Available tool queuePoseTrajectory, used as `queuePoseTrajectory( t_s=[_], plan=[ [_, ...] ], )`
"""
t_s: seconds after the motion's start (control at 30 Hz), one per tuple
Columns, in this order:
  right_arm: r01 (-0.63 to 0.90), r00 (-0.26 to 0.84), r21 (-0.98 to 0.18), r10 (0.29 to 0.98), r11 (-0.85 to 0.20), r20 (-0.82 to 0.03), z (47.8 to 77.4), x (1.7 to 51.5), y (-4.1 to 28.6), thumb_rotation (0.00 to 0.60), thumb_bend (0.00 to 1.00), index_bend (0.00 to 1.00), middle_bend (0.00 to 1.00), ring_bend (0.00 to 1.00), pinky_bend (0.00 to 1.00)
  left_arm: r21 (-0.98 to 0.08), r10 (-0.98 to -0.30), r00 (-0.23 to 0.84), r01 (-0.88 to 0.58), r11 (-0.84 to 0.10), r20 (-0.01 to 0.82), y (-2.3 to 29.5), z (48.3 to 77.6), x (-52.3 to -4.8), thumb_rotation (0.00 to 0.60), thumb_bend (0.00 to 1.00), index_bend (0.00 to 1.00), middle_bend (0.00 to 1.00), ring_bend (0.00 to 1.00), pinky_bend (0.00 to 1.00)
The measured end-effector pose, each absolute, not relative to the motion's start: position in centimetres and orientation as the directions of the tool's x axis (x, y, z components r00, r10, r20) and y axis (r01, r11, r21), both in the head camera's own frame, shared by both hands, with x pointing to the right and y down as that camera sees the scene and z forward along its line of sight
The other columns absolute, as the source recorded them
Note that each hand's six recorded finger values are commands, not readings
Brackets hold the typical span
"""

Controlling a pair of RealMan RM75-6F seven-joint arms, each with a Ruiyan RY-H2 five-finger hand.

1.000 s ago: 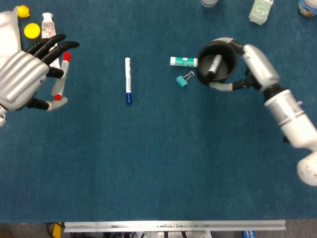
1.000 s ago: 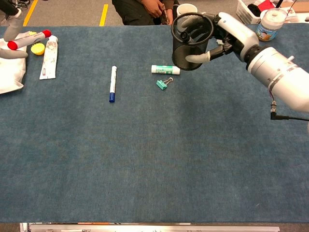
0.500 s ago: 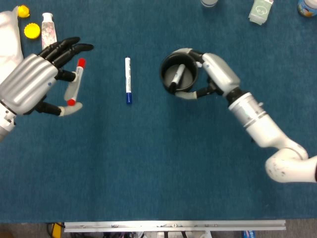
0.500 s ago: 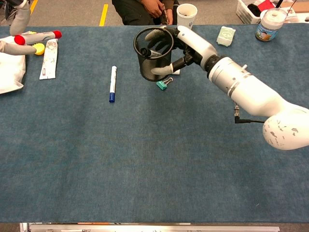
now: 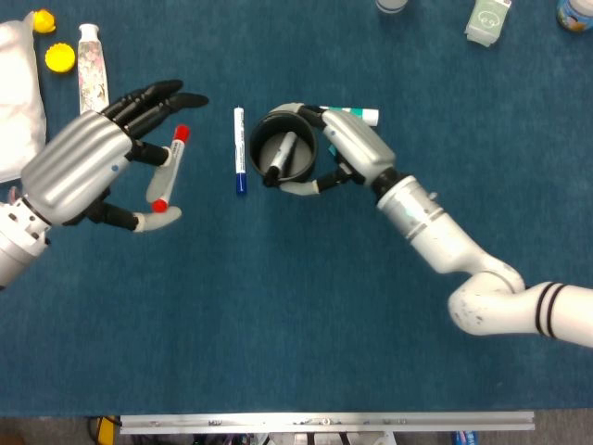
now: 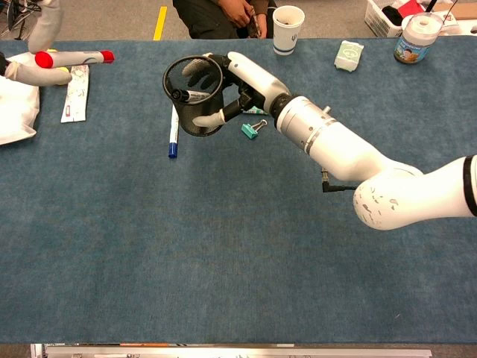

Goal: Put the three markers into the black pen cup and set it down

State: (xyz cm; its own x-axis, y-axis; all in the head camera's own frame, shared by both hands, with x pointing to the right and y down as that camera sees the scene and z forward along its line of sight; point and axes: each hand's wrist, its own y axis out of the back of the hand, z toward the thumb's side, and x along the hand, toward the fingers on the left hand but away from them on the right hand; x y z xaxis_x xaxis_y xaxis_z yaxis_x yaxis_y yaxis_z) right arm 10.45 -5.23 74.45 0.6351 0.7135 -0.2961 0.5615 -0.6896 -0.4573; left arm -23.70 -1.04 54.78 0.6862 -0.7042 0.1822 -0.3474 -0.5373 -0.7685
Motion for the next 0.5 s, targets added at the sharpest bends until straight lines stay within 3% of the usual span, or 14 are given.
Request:
queuePoseTrajectory(
  t_s=[0.5],
  plan=[
    [0.534,0.648,-0.469,0.697,-0.704,-0.307,75.5,6.7,-4.9,0.6,0.16,0.39,0.35,0.28,0.3,-0.728,-0.66,0.729,-0.353,-0.588,0.18,-0.6,55.7,-21.4,0.6,0.22,0.68,0.11,0.0,0.13]
  ],
)
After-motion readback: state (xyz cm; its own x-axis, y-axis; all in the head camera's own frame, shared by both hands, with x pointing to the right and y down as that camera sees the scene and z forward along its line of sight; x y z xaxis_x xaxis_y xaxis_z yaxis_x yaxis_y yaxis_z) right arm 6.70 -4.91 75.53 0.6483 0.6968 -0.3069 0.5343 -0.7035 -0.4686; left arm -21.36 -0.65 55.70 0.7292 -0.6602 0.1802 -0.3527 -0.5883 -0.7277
